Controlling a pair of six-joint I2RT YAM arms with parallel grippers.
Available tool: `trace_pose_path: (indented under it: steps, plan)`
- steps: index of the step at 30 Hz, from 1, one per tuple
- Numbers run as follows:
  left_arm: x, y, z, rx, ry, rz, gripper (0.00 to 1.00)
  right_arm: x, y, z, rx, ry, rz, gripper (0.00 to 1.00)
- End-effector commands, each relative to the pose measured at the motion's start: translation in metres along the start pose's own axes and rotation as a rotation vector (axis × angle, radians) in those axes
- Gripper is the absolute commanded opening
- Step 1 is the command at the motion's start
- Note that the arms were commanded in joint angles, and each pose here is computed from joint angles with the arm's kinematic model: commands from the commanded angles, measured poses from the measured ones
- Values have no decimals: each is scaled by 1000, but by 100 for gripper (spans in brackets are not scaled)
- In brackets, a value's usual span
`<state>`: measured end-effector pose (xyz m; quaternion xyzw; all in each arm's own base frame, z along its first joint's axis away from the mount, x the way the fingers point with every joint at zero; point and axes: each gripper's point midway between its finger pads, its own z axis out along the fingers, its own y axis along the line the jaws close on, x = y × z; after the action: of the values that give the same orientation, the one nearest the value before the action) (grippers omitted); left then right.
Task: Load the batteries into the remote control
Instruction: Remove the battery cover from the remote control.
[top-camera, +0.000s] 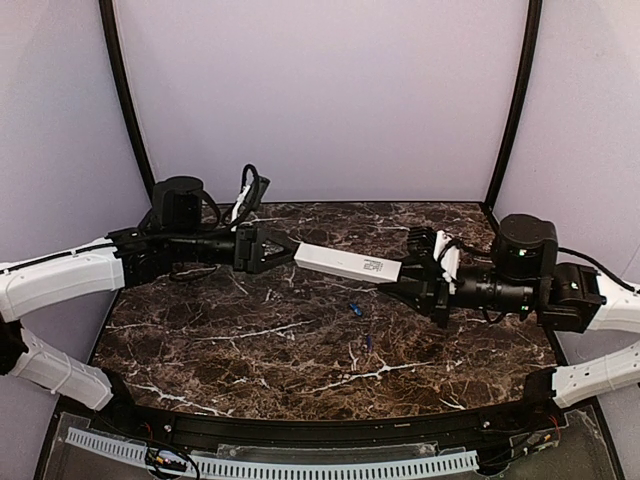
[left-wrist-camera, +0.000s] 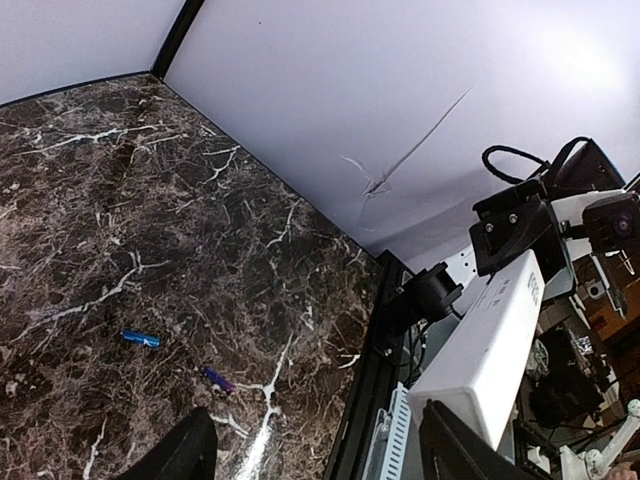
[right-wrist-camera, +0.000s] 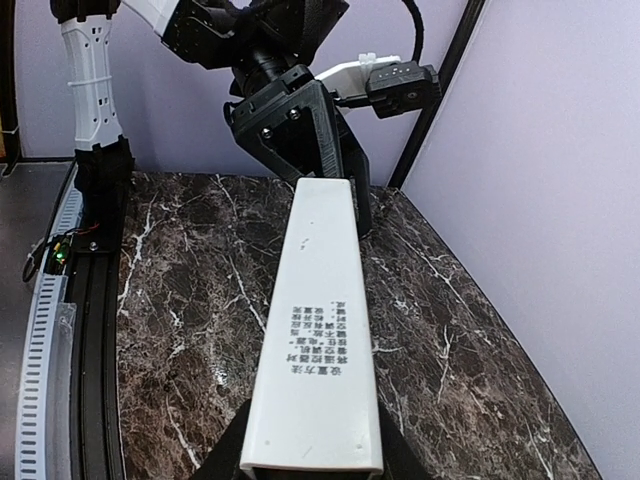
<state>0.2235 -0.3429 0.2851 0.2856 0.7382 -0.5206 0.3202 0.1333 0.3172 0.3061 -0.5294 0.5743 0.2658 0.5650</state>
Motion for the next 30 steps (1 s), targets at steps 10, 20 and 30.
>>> trace_pose_path:
  steps: [10,20,30]
  plan:
    - [-19,-34,-26,334,-84,-159,79,-6,-4,0,17,-20,-18,0]
    - [-5,-42,-12,464,44,-248,73,-13,1,5,-20,-30,-34,0]
    - [8,-31,-4,423,108,-295,60,-12,-4,10,-2,-8,-43,0]
